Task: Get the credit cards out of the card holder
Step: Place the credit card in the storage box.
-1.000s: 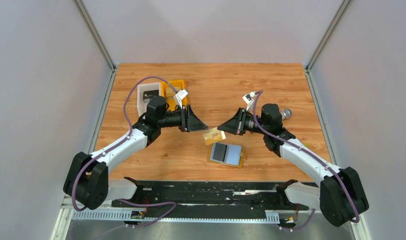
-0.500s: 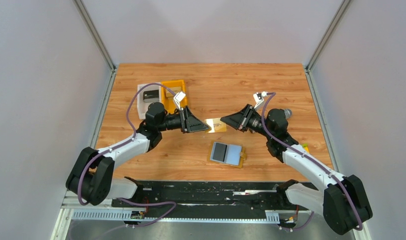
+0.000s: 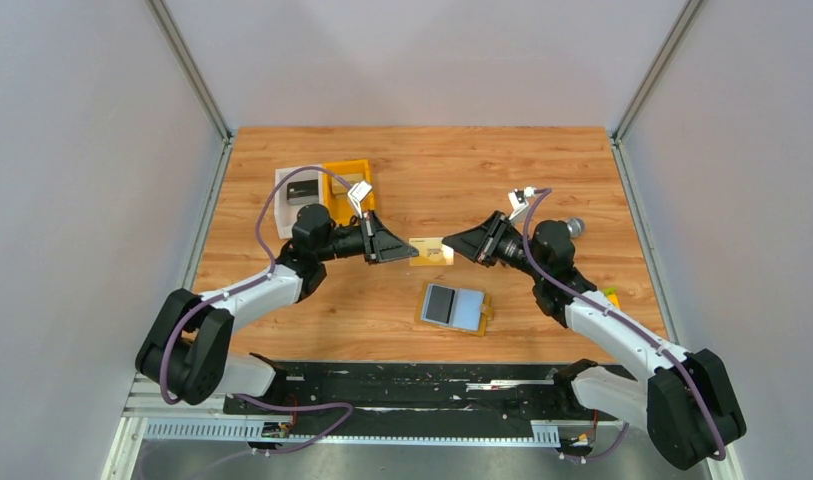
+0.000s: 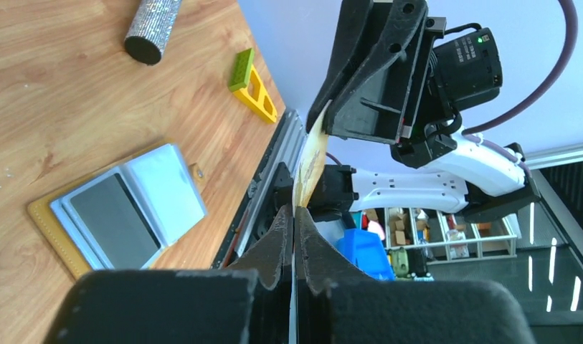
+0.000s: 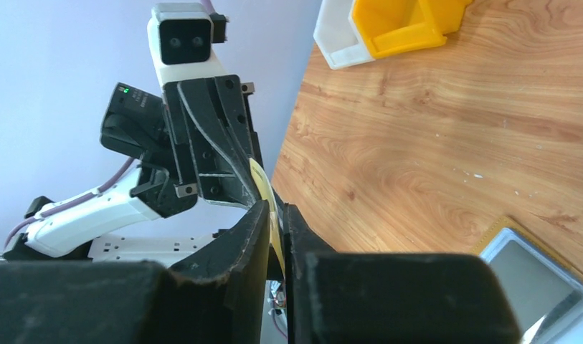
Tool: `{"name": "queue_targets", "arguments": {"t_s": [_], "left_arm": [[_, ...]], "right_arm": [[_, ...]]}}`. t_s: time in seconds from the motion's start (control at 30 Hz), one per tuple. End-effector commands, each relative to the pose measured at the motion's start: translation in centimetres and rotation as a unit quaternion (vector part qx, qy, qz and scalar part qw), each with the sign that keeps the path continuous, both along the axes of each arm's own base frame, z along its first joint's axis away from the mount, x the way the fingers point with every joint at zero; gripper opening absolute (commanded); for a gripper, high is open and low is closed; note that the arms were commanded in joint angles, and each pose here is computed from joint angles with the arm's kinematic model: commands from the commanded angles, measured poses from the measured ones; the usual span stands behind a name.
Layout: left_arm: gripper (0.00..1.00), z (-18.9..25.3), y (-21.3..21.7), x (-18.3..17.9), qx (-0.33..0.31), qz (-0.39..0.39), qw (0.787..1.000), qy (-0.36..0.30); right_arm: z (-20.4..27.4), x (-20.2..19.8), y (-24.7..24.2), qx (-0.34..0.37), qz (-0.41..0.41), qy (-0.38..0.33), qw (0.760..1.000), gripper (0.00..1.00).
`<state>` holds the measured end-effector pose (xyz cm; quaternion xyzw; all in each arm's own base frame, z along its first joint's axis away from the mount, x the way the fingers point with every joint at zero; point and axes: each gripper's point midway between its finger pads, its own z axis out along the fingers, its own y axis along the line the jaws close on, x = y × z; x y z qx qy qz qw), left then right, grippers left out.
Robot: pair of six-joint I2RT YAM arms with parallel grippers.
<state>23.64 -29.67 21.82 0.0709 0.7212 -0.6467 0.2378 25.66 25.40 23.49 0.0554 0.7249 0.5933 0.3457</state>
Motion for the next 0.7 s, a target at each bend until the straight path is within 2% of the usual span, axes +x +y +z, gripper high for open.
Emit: {"name": "queue_targets", "arguments": {"t_s": [0.0,0.03,0.13,0.3,0.4,0.43,0.47,0.5,0.67], "left_arm": [[0.0,1.7,0.5,1.2,0.016,0.013,0.999,-0.043],[0.0,1.8,0.8,1.5,0.019,0.017,0.999,-0.044],[0.0,1.5,1.7,2.3,0.046,0.023,0.998,-0.044],[0.0,1.9,3.8,4.3,0.106,0.037,0.992,-0.066],[0.0,1.5,5.9,5.7,0.148,0.058,0.986,-0.054],[0.0,2.0,6.3,6.6,0.162,0.065,0.982,-0.077],[0.0,1.5,7.0,6.8,0.178,0.071,0.98,-0.059],[0.0,1.9,7.4,7.8,0.194,0.083,0.975,-0.073],[0.0,1.1,11.2,11.2,0.23,0.128,0.964,-0.022]], "right_arm": [[1.0,0.0,-0.1,-0.006,-0.003,-0.018,1.0,0.2],[1.1,0.1,-0.2,-0.011,-0.006,-0.02,1.0,0.27],[0.8,0.1,-0.7,-0.027,-0.02,-0.013,0.999,0.55],[0.9,-1.1,-0.7,-0.056,0.012,-0.036,0.998,0.83],[0.8,-1.6,-0.8,-0.089,0.029,-0.046,0.995,0.99],[1.0,-1.8,-0.9,-0.096,0.033,-0.05,0.994,1.0],[1.2,-2.0,-0.9,-0.1,0.036,-0.055,0.993,1.0],[1.4,-2.1,-1.0,-0.104,0.038,-0.061,0.992,1.0],[2.4,-2.6,-1.2,-0.116,0.046,-0.091,0.988,1.0]]}}
